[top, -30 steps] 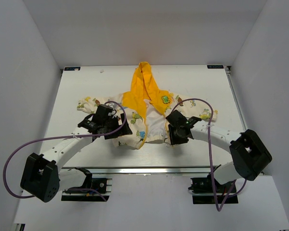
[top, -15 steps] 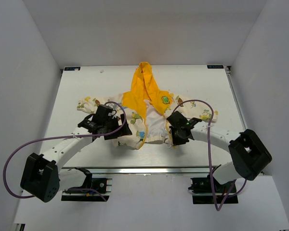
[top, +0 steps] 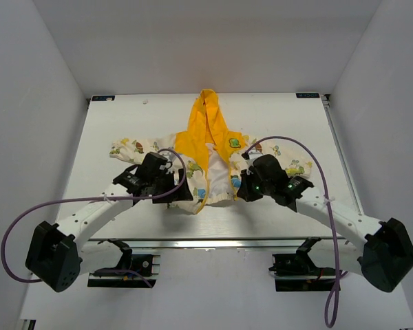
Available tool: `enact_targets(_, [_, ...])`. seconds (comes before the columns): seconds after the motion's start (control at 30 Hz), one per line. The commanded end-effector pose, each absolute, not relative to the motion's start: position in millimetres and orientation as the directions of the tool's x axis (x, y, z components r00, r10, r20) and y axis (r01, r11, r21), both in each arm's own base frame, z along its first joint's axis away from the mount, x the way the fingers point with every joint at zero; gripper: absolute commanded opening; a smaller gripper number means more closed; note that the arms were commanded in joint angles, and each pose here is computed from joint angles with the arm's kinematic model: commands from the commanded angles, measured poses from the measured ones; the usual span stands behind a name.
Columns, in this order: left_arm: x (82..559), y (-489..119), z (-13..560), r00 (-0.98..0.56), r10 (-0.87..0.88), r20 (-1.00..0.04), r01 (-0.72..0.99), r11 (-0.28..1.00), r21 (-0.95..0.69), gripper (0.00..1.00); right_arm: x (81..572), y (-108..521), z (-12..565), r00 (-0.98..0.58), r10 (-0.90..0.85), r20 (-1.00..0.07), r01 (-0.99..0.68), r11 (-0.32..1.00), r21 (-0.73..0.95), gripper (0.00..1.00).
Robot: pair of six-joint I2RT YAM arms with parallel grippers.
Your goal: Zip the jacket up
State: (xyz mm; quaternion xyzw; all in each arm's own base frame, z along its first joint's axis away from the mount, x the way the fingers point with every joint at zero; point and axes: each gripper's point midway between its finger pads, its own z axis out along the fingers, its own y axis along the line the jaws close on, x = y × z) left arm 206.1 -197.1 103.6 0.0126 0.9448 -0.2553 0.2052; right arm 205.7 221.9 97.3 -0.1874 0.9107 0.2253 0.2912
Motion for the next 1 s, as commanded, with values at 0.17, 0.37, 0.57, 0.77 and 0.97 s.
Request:
enact_targets(0.17, [200,-204,97,-0.908,0.029,-0.419,0.186,0.923,-0.338,0.91,203,252,136,-0.653,-0.180,-0.735,-0.632,0.664,0.399,0.00])
enact_targets(0.37, [205,-205,71,-0.918,0.077,-0.390,0.195,0.942,-0.272,0.85,207,249,138,-0.661,-0.144,-0.736,-0.614,0.669,0.420,0.00])
enact_targets(0.57, [206,-213,66,-0.885,0.165,-0.435,0.260,0.950,-0.170,0.84,209,241,125,-0.703,-0.140,-0.697,-0.573,0.692,0.439,0.00])
enact_targets(0.77, [206,-226,73,-0.823,0.295,-0.486,0.360,0.932,-0.043,0.82,207,239,120,-0.716,-0.140,-0.684,-0.566,0.690,0.451,0.00])
enact_targets(0.97, [212,-216,87,-0.762,0.362,-0.538,0.354,0.927,0.122,0.93,207,237,119,-0.716,-0.145,-0.683,-0.569,0.687,0.451,0.00])
